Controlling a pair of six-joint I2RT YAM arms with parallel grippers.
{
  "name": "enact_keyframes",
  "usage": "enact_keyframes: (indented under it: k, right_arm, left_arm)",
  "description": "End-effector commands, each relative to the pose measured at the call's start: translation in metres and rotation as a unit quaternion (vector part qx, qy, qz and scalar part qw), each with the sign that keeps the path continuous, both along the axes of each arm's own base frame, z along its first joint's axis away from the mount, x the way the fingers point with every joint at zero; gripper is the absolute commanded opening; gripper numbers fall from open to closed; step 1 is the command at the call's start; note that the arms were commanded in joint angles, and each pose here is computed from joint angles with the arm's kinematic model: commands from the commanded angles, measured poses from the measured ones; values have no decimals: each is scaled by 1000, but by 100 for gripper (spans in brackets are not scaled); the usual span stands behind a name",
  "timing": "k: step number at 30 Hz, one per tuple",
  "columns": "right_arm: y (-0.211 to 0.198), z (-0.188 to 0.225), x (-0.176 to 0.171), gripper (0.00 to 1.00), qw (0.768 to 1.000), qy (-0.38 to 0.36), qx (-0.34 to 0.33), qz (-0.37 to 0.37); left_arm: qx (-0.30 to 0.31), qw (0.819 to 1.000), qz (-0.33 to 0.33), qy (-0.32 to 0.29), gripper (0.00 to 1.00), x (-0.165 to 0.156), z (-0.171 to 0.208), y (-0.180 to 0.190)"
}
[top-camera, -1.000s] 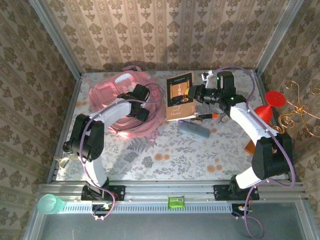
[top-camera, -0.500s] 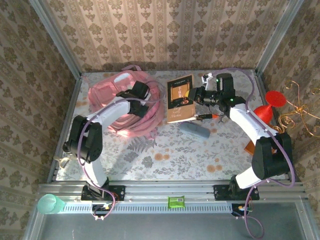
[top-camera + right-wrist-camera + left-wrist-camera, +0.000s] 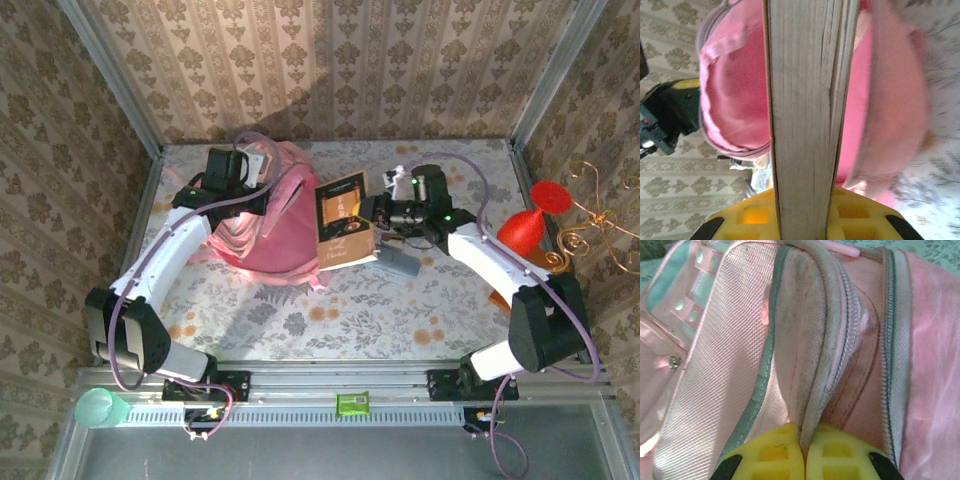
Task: Pack the student bag
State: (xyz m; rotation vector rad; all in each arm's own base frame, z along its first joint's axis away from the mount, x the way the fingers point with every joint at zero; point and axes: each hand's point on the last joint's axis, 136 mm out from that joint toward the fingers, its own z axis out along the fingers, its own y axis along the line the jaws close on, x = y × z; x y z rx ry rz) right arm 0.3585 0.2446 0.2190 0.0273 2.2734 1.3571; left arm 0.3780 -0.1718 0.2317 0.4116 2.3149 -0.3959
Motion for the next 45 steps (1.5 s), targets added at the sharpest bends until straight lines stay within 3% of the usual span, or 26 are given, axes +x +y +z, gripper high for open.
enact_keyframes:
  k: [1, 6, 18, 26, 32, 36, 41, 45]
  right_arm:
    - [33, 9, 7, 0, 999, -6, 42, 14]
    - [70, -8, 21, 0, 998, 23, 59, 7]
    - [102, -27, 89, 0, 986, 24, 106, -130]
    - [127, -50, 137, 1, 964, 22, 122, -237]
    - [160, -65, 154, 24, 968, 14, 84, -234]
    - [160, -68, 143, 42, 980, -1, 28, -197]
    - [132, -55, 116, 51, 986, -28, -10, -166]
    - [110, -42, 88, 52, 991, -42, -24, -128]
  left_arm:
    - [-87, 994, -25, -58, 0, 3, 52, -17]
    - [-116, 991, -35, -51, 0, -1, 63, -23]
    - [-142, 988, -44, -30, 0, -5, 59, -30]
    - [-158, 986, -49, -24, 0, -3, 61, -35]
    - [-160, 985, -48, -29, 0, -1, 68, -35]
    - [-161, 986, -44, -29, 0, 3, 66, -32]
    - [-169, 985, -37, -28, 0, 7, 64, -30]
    - [-169, 985, -33, -26, 0, 9, 61, -28]
